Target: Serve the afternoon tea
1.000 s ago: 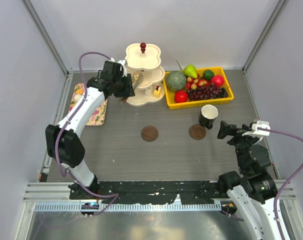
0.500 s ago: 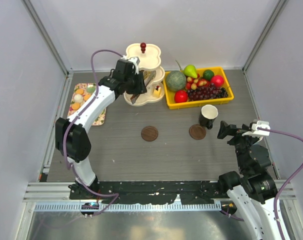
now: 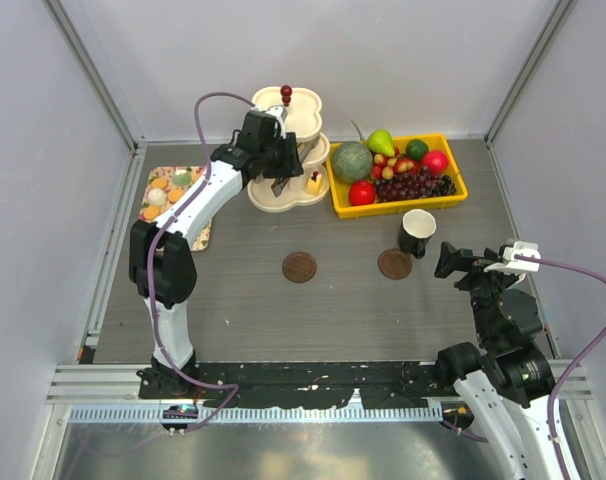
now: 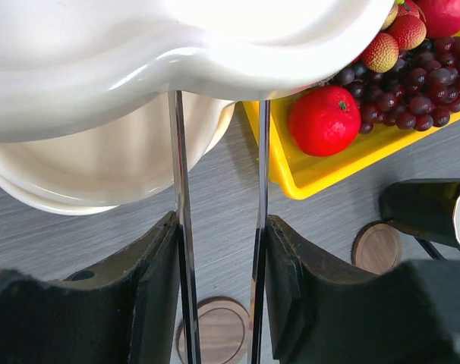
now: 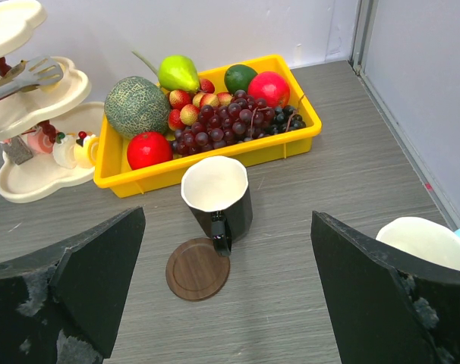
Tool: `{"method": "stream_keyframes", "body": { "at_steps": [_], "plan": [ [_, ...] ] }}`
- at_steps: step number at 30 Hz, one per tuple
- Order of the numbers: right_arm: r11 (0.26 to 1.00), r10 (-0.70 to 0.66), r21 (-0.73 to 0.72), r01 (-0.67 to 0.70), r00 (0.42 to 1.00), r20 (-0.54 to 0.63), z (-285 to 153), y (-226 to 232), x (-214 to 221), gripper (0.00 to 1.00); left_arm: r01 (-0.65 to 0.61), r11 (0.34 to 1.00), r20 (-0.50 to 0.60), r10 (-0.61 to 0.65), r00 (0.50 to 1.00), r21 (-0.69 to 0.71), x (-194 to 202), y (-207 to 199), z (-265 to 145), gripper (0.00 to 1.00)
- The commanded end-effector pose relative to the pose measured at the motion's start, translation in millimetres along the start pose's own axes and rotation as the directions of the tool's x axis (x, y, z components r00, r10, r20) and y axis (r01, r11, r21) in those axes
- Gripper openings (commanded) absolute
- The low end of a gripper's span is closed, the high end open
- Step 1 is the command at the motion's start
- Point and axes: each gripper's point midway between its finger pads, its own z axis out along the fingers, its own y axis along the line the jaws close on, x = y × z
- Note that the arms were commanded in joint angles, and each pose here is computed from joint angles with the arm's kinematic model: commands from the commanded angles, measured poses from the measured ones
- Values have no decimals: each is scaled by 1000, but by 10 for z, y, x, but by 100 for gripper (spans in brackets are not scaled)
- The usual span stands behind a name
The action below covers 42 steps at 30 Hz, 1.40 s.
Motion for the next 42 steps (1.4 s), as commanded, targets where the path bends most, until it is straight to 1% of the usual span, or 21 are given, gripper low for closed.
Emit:
{"method": "stream_keyframes", "body": {
  "at_steps": [1, 8, 11, 15, 18, 21, 28, 33, 35, 42],
  "plan": [
    [1000, -1, 1, 1, 999, 41, 4, 1, -108, 97, -12, 999, 73, 8, 997, 48, -235, -165, -70, 49],
    [1000, -1, -1, 1, 999, 41, 4, 4, -108, 98, -14, 999, 67, 11, 998, 42, -200, -155, -114, 54],
    [1000, -1, -1, 1, 999, 43, 4, 5, -111, 98, -17, 999, 65, 14, 998, 39, -184, -146, -134, 58],
    [1000, -1, -4, 1, 999, 42, 2, 8, -110, 98, -20, 999, 69, 17, 997, 34, -184, -140, -193, 58],
    [1000, 0, -3, 0, 999, 44, -1, 5, -113, 98, -18, 999, 69, 16, 997, 34, -157, -136, -259, 57],
    [1000, 1, 0, -1, 999, 44, 0, 0, -114, 98, -18, 999, 70, 16, 997, 36, -123, -134, -349, 52],
    [1000, 0, -4, 0, 999, 45, -3, 8, -119, 98, -22, 999, 93, 18, 996, 48, -61, -144, -621, 51],
    [1000, -2, -4, 2, 999, 44, -3, 7, -116, 98, -31, 999, 84, 28, 996, 42, 39, -118, -837, 48],
    [1000, 2, -3, -2, 999, 45, -3, 6, -120, 98, -39, 999, 69, 37, 997, 26, 121, -69, -908, 46],
    [1000, 3, -10, -3, 999, 43, -1, 21, -115, 98, -54, 998, 49, 56, 997, -39, 363, 151, -1264, 43]
  ]
}}
